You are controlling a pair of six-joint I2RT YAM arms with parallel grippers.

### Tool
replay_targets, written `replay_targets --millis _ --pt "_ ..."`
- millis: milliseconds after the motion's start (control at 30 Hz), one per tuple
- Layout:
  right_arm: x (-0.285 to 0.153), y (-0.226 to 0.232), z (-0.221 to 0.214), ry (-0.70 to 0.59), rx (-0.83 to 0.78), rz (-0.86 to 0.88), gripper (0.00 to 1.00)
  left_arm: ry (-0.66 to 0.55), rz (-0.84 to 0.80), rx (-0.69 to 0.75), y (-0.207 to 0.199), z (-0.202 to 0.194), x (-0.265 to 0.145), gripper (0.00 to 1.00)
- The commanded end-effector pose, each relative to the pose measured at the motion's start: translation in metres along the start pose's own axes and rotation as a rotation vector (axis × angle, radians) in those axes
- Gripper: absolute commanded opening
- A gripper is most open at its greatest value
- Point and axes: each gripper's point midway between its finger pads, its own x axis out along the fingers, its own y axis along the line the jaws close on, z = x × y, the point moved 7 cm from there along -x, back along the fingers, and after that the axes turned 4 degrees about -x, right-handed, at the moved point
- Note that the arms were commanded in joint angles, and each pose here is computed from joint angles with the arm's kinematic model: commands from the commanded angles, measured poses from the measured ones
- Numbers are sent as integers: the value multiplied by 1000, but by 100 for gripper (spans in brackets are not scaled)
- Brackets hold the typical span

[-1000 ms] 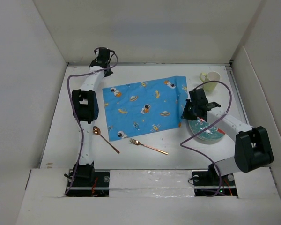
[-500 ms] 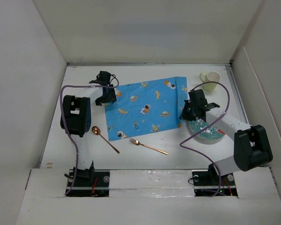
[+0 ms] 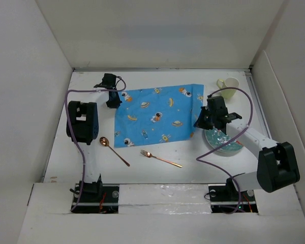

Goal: Set the dinner table for one person

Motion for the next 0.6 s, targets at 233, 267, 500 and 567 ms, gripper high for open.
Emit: replay_targets --millis 233,267,500,567 --pt "15 5 13 -7 -1 42 0 -82 72 -19 -10 58 11 0" --pt "17 5 12 1 3 40 0 -85 71 -21 -12 61 8 0" --pt "28 -5 -3 59 19 7 0 -115 136 -56 17 69 0 0" --pt "31 -6 -11 85 13 -1 1 -121 153 -64 24 67 0 0"
